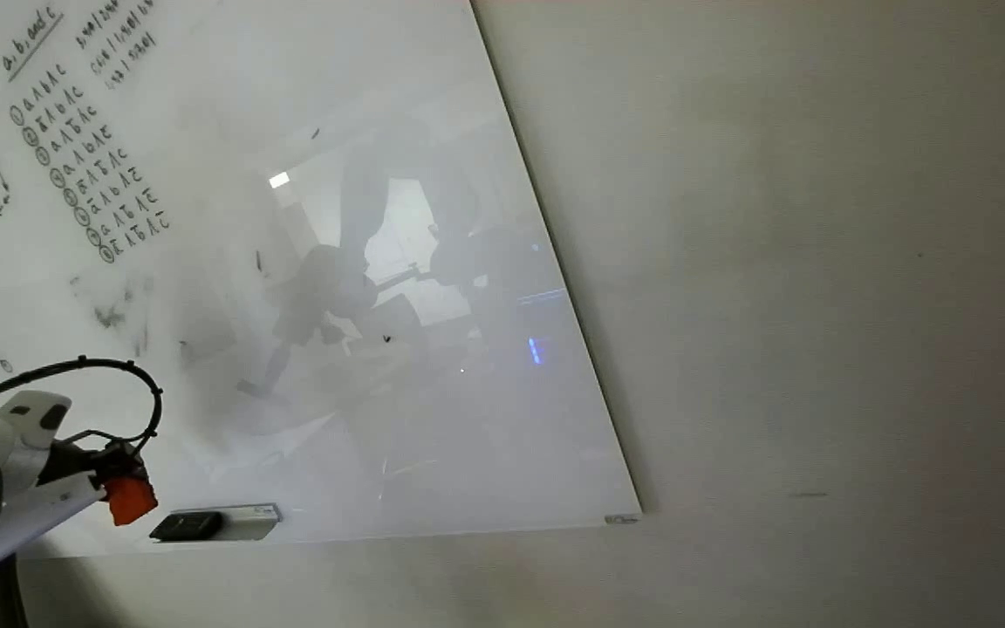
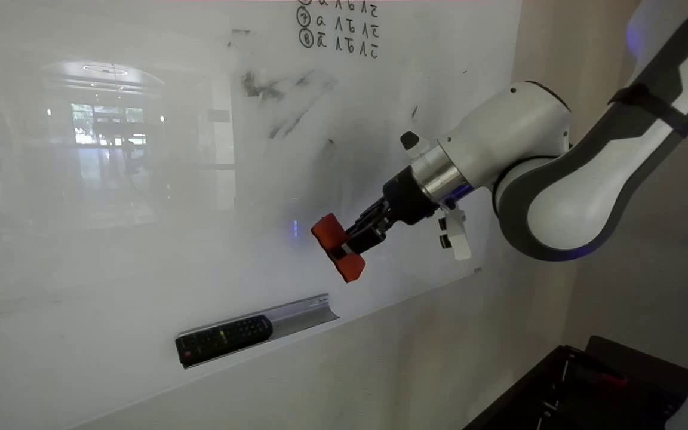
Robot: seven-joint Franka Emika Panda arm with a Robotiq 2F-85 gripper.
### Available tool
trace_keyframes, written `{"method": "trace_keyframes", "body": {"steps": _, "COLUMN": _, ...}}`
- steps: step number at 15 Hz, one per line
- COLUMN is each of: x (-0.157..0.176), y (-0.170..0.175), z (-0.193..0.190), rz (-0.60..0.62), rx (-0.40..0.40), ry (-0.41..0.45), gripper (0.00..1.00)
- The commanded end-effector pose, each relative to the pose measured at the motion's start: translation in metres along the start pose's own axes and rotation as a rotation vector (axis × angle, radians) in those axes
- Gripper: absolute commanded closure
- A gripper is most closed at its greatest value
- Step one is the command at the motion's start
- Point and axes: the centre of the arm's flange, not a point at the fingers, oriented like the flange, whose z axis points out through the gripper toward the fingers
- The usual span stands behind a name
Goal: Pick up the eraser and wipe the white board with it.
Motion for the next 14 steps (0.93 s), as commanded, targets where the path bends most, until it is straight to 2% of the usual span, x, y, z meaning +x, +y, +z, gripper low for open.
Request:
{"method": "trace_keyframes", "body": {"steps": 1, "x": 0.003, "y": 0.004, "z": -0.001, "rz": 0.002, "rx": -0.018, "ry": 0.014, "gripper": 0.71}}
{"method": "trace_keyframes", "body": {"steps": 8, "x": 0.000, "y": 0.023, "z": 0.038, "rz": 0.014, "rx": -0.105, "ry": 0.045, "gripper": 0.71}}
{"method": "trace_keyframes", "body": {"steps": 14, "x": -0.008, "y": 0.012, "z": 0.058, "rz": 0.012, "rx": -0.122, "ry": 0.082, "gripper": 0.71}}
